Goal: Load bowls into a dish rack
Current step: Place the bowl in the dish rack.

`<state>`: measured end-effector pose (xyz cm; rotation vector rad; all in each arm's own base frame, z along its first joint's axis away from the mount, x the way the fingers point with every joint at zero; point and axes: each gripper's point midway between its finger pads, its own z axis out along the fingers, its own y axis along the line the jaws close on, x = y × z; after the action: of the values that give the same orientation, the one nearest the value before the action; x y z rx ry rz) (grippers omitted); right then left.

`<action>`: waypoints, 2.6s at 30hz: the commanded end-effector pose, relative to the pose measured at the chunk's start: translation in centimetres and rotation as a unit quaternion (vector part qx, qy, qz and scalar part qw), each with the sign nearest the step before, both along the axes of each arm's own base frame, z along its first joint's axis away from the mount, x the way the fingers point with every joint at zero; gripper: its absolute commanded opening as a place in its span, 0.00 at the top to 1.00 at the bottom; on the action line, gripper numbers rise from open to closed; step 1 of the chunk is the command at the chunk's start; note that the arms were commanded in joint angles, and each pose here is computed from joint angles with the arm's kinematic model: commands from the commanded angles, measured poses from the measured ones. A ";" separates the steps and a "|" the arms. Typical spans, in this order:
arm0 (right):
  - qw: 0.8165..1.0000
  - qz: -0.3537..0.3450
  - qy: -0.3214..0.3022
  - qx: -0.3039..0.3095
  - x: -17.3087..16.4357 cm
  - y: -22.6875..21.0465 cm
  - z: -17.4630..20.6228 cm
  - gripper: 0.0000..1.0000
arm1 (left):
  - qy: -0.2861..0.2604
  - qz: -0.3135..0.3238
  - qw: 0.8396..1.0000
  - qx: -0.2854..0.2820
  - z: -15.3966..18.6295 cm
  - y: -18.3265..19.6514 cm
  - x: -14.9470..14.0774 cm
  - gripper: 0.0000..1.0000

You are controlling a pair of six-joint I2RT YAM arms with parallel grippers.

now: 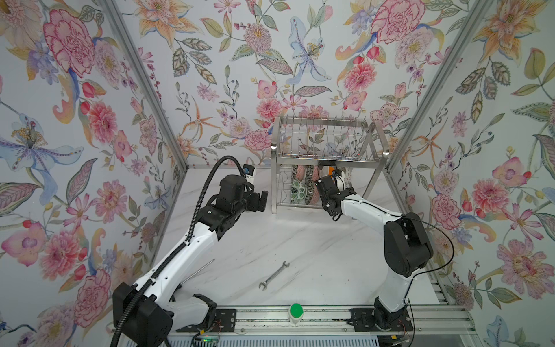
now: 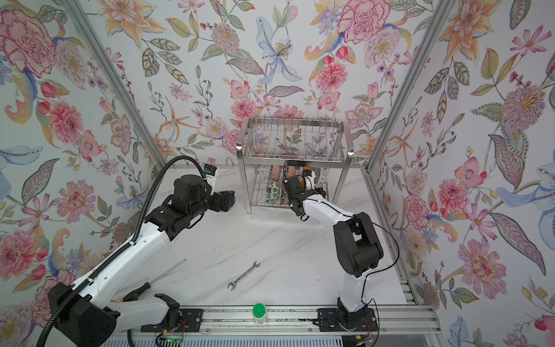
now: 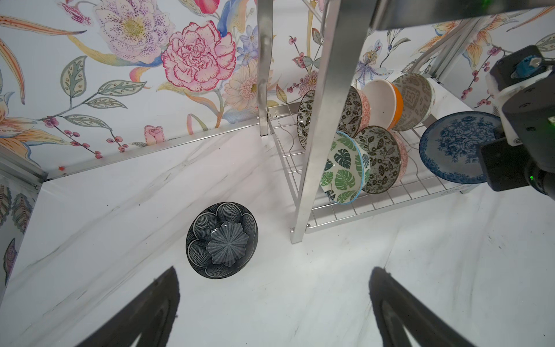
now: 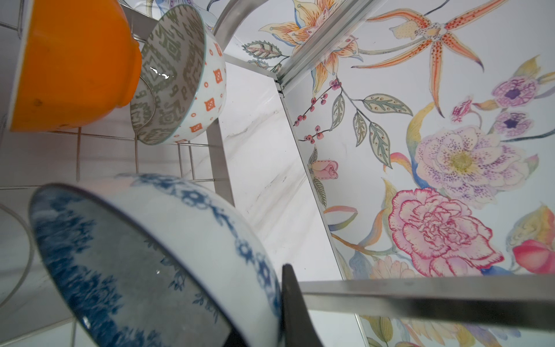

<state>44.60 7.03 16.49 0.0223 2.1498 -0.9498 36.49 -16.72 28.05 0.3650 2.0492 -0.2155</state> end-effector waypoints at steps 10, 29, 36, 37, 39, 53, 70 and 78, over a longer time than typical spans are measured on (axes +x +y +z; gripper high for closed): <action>0.999 -0.019 -0.044 0.008 2.6 0.6 0.5 1.00 | 0.015 0.003 1.000 0.019 -0.2 1.0 -0.1 0.01; 0.999 -0.024 -0.032 0.005 4.3 1.1 -1.8 1.00 | 0.023 0.007 0.999 0.026 -0.7 1.3 0.0 0.01; 0.999 -0.022 -0.027 0.007 4.8 1.5 -2.7 1.00 | 0.025 0.007 0.999 0.028 -0.9 1.3 0.0 0.01; 0.999 -0.022 -0.027 0.006 4.9 1.6 -2.8 1.00 | 0.026 0.007 0.999 0.028 -0.9 1.3 0.0 0.01; 0.999 -0.022 -0.026 0.005 5.0 1.7 -3.0 1.00 | 0.026 0.008 0.999 0.030 -1.0 1.3 -0.1 0.01; 0.999 -0.027 -0.016 -0.013 5.0 1.6 -3.9 1.00 | 0.030 0.007 0.999 0.030 -1.1 1.3 0.0 0.01; 0.999 -0.035 -0.011 -0.039 4.5 1.3 -4.2 1.00 | 0.032 0.006 0.999 0.030 -1.3 1.4 0.0 0.01; 0.997 -0.044 -0.011 -0.058 4.1 0.9 -4.1 1.00 | 0.032 0.005 0.999 0.030 -1.2 1.4 0.0 0.01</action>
<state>49.05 9.13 13.53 0.0845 2.0803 -1.0140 36.21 -15.54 26.09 0.3821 2.1334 -0.1670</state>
